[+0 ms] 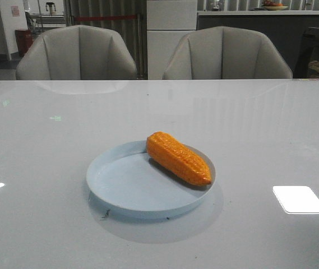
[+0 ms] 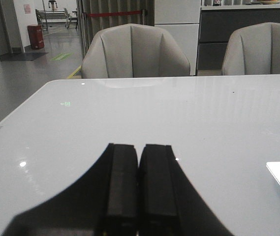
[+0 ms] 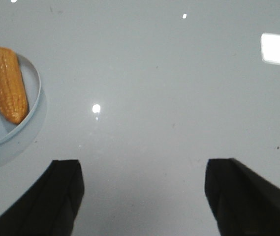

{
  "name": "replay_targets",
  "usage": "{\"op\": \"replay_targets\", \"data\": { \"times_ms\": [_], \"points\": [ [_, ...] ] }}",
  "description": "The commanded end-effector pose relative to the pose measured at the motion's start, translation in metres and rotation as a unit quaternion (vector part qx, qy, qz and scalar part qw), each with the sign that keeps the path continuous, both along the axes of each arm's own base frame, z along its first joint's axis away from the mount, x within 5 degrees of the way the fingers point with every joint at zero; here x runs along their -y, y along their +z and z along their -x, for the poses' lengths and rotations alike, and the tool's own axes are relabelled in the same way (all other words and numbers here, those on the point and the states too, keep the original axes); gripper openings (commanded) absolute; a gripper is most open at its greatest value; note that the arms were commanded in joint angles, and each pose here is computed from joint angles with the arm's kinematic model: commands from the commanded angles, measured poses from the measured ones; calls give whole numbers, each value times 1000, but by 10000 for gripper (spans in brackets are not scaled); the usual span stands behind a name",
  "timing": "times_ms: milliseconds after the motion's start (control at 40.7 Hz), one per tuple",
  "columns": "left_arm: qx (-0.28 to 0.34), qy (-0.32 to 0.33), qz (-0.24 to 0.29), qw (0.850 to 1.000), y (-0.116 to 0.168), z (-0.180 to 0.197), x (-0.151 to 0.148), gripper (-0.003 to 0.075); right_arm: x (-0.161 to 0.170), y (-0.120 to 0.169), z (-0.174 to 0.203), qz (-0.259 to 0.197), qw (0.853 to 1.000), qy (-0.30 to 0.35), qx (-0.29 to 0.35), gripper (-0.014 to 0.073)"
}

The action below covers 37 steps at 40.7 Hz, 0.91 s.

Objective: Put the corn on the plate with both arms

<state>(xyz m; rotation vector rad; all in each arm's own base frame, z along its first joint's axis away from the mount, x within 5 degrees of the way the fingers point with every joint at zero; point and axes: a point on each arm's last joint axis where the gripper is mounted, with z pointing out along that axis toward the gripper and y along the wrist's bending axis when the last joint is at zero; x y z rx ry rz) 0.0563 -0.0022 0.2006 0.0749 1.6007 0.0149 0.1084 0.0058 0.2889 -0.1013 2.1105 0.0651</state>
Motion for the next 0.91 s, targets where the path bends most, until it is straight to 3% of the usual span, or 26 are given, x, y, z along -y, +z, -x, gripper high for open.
{"op": "replay_targets", "data": {
  "times_ms": [0,319,368,540,688,884],
  "points": [
    [29,1,8,1000,-4,0,0,89,3,10,11,9,993,-21,117,610],
    [29,1,8,1000,-4,0,0,89,5,2,49,16,959,-49,279,586],
    [29,1,8,1000,-4,0,0,89,5,1,53,16,955,-50,291,539],
    [29,1,8,1000,-4,0,0,89,4,-3,68,24,939,-52,338,250],
    [29,1,8,1000,-4,0,0,89,6,-10,75,67,924,-56,372,42],
    [29,1,8,1000,-4,0,0,89,6,-14,72,36,911,-42,408,55]
  ]
}}
